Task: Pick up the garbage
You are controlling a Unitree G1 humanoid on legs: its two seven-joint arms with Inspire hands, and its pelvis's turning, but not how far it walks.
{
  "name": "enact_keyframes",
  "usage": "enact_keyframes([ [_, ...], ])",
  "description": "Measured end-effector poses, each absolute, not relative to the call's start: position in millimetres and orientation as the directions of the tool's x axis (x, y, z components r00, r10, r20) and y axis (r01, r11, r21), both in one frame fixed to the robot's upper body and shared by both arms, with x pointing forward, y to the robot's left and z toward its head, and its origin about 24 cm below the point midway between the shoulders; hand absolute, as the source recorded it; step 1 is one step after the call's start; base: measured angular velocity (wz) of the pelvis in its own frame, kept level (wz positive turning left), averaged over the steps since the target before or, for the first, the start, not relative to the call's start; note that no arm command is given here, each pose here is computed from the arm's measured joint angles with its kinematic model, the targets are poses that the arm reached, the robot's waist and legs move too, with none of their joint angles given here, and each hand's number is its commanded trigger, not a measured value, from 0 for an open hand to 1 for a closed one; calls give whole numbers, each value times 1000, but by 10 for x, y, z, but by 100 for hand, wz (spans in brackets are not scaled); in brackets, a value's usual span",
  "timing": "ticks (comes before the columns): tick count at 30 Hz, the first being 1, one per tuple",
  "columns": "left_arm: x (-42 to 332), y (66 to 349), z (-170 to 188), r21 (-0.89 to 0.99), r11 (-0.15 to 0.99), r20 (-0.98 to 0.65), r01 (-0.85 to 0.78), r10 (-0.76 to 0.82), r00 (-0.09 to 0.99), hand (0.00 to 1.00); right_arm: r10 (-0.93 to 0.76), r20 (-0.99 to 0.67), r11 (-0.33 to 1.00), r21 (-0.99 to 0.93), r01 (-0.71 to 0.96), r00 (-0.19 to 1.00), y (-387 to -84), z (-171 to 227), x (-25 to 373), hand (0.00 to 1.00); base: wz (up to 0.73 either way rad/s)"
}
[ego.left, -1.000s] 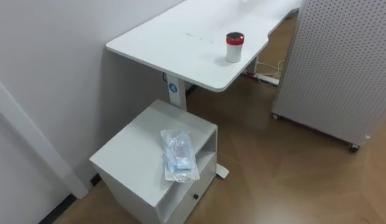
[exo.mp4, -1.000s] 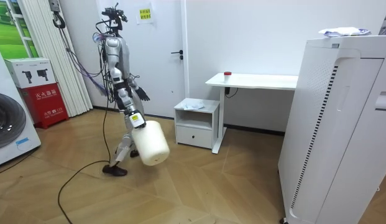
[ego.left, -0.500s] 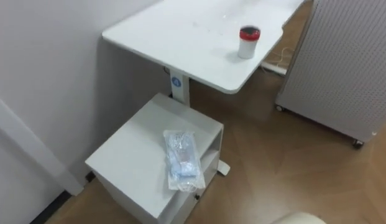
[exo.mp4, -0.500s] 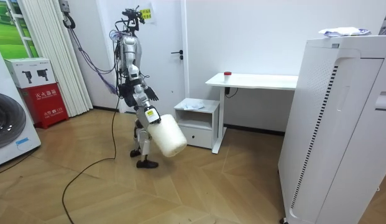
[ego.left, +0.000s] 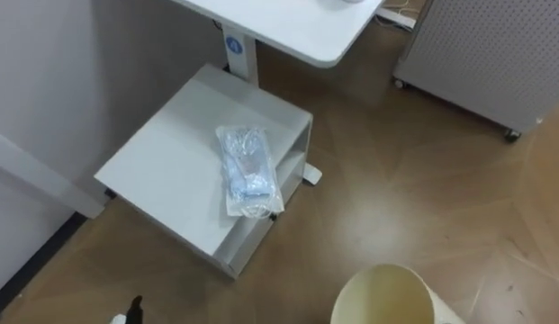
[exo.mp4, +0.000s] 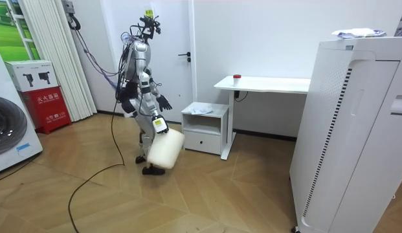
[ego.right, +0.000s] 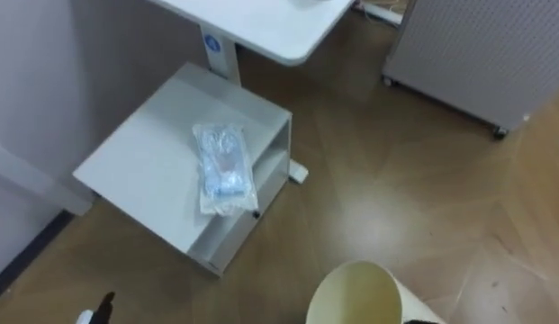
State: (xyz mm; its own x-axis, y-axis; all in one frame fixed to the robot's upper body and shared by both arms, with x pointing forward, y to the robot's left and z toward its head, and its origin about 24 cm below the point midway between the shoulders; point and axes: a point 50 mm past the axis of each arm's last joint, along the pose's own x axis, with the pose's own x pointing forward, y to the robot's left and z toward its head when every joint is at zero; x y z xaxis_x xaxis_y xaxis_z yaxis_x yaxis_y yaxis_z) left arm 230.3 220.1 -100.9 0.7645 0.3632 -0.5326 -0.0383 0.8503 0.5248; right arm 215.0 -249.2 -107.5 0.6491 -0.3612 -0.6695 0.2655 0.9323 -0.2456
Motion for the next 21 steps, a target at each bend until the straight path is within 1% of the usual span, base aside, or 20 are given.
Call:
enact_keyframes([
  [4,2484,2159,-885,545,835,-469,-74,377,798,0,-367,-631,930,-234,283,683,-2478,-968,2324,100,-1],
  [9,2739,2107,-657,559,813,-340,-163,404,849,0,-353,-598,935,-212,283,720,-2451,-861,2483,100,3],
  [13,2936,2049,-458,574,790,-231,-216,409,883,0,-335,-570,942,-226,249,750,-2439,-775,2598,100,1],
  [21,3122,2035,-223,578,753,-104,-314,449,887,0,-321,-566,944,-253,211,759,-2427,-769,2607,100,-10],
])
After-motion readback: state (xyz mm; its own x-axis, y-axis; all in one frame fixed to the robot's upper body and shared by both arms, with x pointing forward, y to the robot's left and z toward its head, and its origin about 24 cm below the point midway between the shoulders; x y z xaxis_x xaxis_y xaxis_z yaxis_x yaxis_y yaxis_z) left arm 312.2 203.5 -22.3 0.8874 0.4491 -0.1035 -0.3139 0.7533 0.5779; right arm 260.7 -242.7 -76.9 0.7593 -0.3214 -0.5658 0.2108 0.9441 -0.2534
